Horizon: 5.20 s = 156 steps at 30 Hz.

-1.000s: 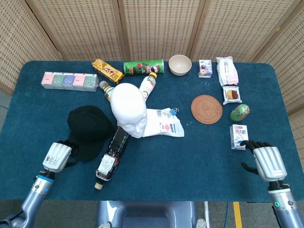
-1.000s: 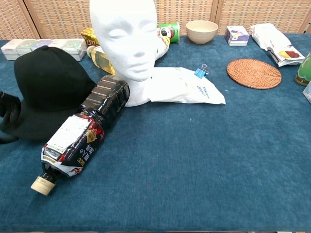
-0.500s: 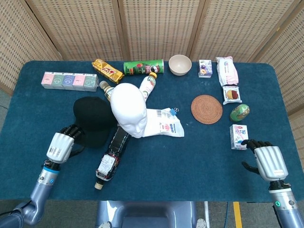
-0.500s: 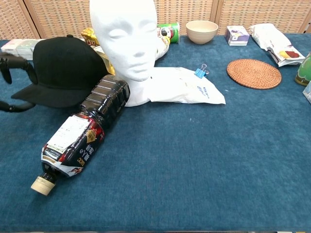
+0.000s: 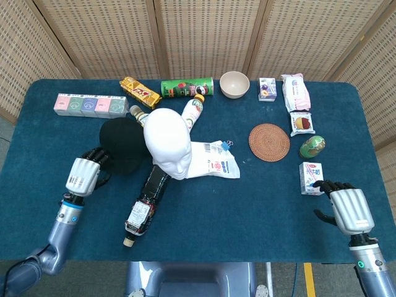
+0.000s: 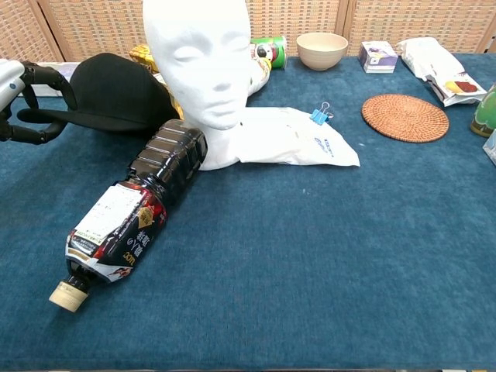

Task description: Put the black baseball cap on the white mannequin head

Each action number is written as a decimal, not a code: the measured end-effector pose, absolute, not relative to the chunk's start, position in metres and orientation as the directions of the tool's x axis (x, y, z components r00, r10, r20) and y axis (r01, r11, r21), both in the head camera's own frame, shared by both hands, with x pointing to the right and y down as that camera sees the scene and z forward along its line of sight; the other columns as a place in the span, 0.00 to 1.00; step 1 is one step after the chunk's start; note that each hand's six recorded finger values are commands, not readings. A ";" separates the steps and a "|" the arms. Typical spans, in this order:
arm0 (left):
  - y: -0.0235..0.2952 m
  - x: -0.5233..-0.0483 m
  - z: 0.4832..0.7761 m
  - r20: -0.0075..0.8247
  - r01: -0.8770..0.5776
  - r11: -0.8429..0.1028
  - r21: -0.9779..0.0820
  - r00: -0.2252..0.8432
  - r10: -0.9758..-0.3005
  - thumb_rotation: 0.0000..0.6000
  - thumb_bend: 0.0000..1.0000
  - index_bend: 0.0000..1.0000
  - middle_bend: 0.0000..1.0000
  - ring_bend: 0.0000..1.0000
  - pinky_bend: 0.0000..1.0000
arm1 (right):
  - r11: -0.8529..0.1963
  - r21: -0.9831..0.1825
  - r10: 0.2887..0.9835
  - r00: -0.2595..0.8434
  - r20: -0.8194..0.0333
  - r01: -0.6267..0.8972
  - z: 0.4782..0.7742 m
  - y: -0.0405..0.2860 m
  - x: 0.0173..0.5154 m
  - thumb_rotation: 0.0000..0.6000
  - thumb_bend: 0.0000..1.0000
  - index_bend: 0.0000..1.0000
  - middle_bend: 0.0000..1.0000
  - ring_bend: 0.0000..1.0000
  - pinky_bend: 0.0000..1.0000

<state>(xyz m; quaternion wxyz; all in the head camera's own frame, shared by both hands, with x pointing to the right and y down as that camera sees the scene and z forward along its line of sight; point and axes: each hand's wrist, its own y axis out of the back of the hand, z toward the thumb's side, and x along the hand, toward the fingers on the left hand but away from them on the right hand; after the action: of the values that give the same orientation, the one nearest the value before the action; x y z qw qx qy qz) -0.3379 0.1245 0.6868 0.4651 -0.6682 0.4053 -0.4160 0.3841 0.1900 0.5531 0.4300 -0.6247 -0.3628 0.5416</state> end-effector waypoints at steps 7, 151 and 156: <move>0.114 -0.345 0.693 0.200 -0.164 -0.251 -0.954 0.278 -0.940 1.00 0.46 0.67 0.43 0.40 0.65 | -0.367 -0.930 0.918 0.159 -0.364 -0.010 0.551 0.189 0.380 1.00 0.15 0.36 0.46 0.52 0.51; 0.063 -0.201 0.536 -0.144 -0.037 0.197 -0.980 0.812 -0.565 1.00 0.32 0.47 0.42 0.38 0.63 | -0.389 -0.921 0.906 0.195 -0.377 0.024 0.551 0.200 0.376 1.00 0.15 0.36 0.46 0.52 0.51; 0.063 -0.203 0.535 -0.126 -0.020 0.185 -0.982 0.801 -0.585 1.00 0.31 0.37 0.34 0.30 0.58 | -0.386 -0.922 0.907 0.196 -0.373 0.026 0.550 0.199 0.376 1.00 0.15 0.36 0.46 0.52 0.51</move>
<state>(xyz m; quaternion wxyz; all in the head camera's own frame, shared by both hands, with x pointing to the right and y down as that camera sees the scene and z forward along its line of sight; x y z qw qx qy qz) -0.2025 0.0629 0.5347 0.7287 -0.6081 0.2484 -0.1938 0.3763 0.1994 0.5498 0.4217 -0.6484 -0.3598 0.5218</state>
